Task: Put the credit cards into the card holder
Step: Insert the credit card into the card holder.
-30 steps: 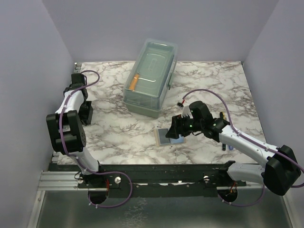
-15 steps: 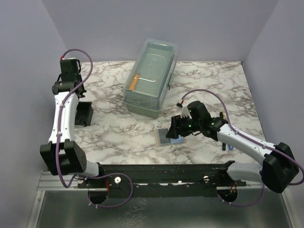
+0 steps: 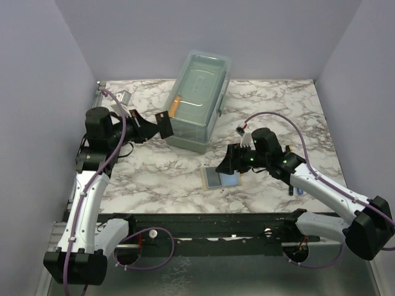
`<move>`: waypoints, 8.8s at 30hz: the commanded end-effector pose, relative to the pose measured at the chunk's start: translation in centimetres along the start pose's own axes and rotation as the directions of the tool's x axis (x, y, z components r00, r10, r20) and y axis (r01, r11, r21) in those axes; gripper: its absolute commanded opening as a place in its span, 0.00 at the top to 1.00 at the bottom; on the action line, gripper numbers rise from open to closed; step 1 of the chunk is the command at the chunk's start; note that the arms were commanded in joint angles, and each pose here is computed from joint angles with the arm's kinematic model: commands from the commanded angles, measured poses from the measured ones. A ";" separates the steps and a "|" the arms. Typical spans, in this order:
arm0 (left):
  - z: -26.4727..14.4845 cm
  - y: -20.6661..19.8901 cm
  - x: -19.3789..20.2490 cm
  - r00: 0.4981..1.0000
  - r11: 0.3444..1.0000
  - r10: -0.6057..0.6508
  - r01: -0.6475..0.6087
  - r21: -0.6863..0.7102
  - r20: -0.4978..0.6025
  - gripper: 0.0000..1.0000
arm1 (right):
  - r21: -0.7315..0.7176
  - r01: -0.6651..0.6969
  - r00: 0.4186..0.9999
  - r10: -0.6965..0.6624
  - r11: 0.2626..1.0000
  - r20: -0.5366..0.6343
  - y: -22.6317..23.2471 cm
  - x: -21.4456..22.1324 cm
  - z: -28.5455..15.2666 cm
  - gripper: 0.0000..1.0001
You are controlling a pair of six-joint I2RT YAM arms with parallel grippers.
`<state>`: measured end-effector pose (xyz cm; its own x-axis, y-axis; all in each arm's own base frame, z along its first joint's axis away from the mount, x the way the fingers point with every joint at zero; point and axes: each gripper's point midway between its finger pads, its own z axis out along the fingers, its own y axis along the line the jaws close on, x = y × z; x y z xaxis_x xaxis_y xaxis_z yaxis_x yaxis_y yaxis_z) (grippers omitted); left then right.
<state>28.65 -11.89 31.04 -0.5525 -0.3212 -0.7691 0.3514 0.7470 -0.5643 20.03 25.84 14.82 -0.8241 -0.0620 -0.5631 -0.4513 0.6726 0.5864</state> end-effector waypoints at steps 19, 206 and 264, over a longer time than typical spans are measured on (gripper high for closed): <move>0.0 -14.0 5.7 0.952 0.697 -0.295 0.270 0.664 -0.078 1.00 | -0.651 -0.023 0.883 0.321 0.759 0.343 13.5 -11.4 -6.0 0.44; 11.7 1.7 33.4 0.792 0.911 -0.389 0.253 -0.327 -0.471 0.80 | -0.088 -0.246 0.916 0.261 0.965 0.304 -12.2 3.8 6.7 1.00; 10.7 1.9 32.0 0.824 0.918 -0.358 0.225 -0.328 -0.438 0.76 | 0.157 -0.304 0.953 0.301 0.940 0.044 -12.5 8.8 6.2 0.56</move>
<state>20.37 -28.74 2.78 -0.9178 -0.2957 -0.2651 -0.0535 0.7535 -0.6552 22.55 24.88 2.91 -0.8610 0.2787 -0.4255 -0.2036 0.5778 0.7904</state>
